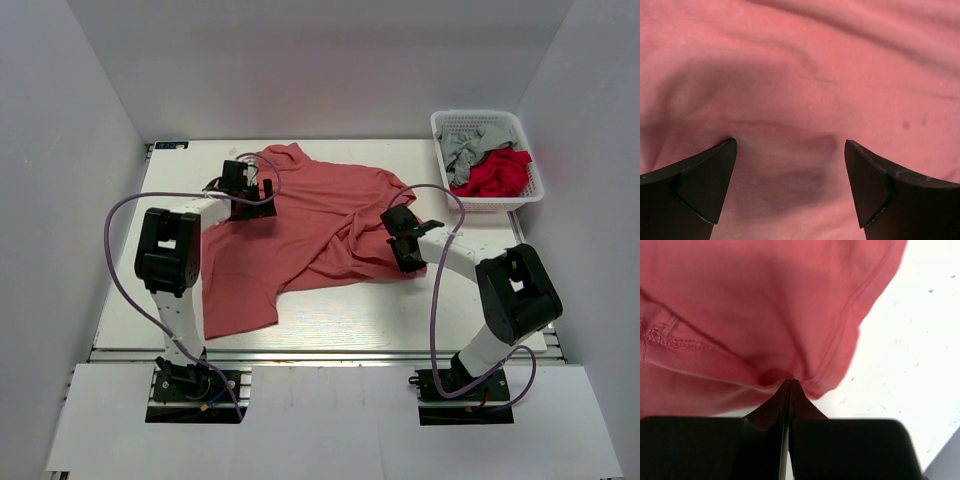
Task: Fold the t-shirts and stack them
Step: Flatten out the tshirt
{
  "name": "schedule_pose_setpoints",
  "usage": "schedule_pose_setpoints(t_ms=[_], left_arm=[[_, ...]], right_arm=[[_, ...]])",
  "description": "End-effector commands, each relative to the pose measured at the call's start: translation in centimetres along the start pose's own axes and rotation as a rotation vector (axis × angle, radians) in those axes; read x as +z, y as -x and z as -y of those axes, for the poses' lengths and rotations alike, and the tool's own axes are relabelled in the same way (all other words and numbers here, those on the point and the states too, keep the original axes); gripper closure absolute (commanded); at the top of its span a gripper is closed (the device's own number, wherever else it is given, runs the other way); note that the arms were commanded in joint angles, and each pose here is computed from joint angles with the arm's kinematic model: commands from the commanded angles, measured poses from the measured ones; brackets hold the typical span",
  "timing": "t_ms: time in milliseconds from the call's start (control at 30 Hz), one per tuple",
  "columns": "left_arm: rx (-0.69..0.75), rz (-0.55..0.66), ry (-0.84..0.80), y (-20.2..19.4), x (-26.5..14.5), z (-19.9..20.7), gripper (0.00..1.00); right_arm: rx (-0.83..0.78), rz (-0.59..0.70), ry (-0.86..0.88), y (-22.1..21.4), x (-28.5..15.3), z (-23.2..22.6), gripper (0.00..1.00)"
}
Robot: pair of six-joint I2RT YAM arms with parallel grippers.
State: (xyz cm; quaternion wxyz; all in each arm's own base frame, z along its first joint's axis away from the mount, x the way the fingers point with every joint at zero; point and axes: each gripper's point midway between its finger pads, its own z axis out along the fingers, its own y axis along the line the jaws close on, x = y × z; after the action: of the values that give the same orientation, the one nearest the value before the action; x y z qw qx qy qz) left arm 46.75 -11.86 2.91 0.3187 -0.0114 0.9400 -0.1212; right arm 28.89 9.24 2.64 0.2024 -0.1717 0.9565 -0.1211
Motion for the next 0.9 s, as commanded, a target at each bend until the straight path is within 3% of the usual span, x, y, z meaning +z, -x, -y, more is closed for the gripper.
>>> schedule_pose_setpoints(t_ms=[0,233,333,400,467,567,733,867], left_arm=[[-0.004,-0.023,0.074,-0.2,1.9,-1.9,0.01],[-0.009,-0.005,0.065,1.9,3.9,-2.0,0.01],[-0.008,0.009,0.035,2.8,4.0,-1.3,0.01],[-0.006,0.015,0.009,3.0,4.0,-0.8,0.01],[-0.004,0.029,-0.01,3.4,4.1,-0.5,0.01],[-0.01,0.04,-0.007,3.8,3.7,-0.8,0.01],[-0.001,0.03,0.005,3.2,3.6,-1.1,0.01],[0.006,0.011,0.01,2.5,3.7,-1.4,0.01]], right_arm=[[0.108,0.137,-0.023,4.1,-1.3,1.3,1.0],[0.246,0.148,0.01,3.9,-1.4,2.9,1.0],[0.256,0.152,0.089,3.9,-1.6,2.1,1.0],[0.17,0.216,0.265,4.8,-2.6,-0.8,1.0],[0.098,0.266,0.419,4.7,-3.9,-3.1,0.79],[0.051,0.39,0.51,7.2,-5.9,-4.1,0.65],[-0.037,0.365,0.625,7.4,-5.8,-6.5,0.52],[-0.049,0.33,0.557,7.4,-3.9,-6.6,0.51]])
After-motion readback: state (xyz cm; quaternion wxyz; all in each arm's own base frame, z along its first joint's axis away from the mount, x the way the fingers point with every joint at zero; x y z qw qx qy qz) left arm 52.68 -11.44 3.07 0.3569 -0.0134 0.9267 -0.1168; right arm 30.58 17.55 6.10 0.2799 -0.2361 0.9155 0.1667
